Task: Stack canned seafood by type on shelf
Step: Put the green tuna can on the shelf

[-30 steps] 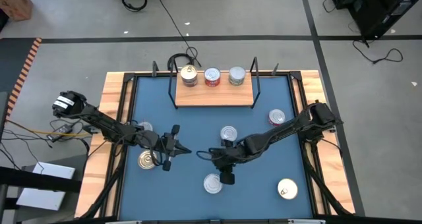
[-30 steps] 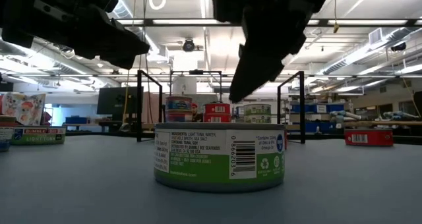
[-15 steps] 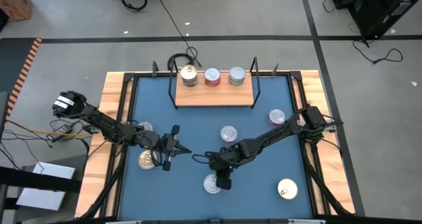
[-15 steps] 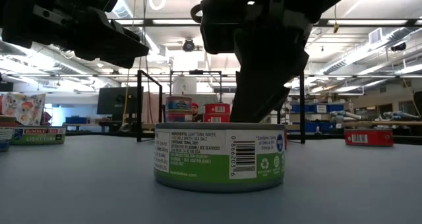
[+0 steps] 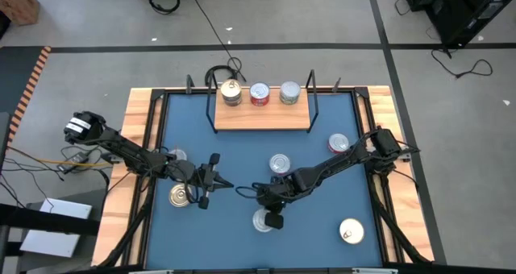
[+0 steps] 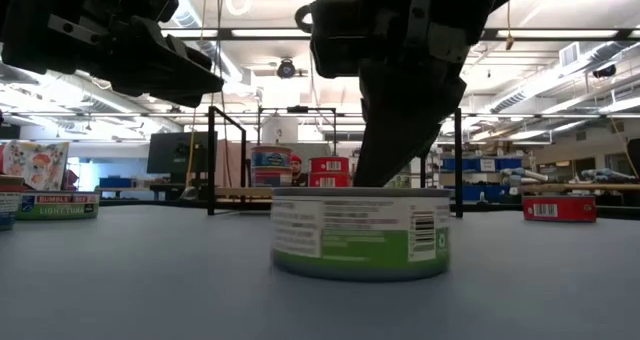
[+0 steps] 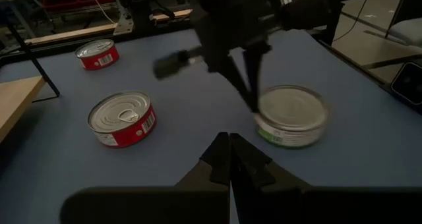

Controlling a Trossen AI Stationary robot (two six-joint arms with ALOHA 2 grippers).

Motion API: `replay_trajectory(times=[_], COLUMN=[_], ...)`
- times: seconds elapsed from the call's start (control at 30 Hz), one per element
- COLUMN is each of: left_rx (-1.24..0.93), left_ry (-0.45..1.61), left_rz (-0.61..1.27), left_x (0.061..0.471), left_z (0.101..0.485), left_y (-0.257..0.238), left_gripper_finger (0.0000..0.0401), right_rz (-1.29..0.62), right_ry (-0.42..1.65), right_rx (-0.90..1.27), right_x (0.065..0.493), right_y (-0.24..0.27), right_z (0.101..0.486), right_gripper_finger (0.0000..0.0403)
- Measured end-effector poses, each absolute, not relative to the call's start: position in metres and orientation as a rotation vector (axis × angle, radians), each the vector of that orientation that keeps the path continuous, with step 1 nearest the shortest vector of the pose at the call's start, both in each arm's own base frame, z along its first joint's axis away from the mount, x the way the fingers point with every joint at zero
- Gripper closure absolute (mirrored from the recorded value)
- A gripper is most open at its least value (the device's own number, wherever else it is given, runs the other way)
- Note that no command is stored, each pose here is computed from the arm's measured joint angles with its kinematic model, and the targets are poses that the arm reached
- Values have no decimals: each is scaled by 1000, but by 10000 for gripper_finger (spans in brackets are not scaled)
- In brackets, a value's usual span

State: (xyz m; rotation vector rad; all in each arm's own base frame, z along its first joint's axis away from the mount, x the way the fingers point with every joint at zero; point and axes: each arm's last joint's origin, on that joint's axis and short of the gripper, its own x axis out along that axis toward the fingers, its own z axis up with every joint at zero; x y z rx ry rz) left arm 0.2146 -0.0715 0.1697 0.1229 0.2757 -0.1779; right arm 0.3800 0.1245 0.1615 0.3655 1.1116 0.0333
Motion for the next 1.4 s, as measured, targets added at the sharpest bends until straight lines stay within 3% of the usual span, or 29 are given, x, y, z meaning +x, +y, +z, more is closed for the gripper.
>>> replay_trajectory(times=[0.4, 0.9, 1.4], left_rx=[122, 123, 126], left_ry=[276, 282, 289], left_rz=[-177, -177, -177], left_x=[215, 215, 214], left_z=[170, 169, 168], left_y=[-72, -71, -71], left_gripper_finger=[398, 398, 398], right_rz=[-282, -111, 77], right_ry=[1078, 1063, 1200], right_rx=[245, 65, -229], right_x=[356, 346, 345], right_y=[106, 130, 155], right_z=[197, 206, 162], right_gripper_finger=[392, 250, 295])
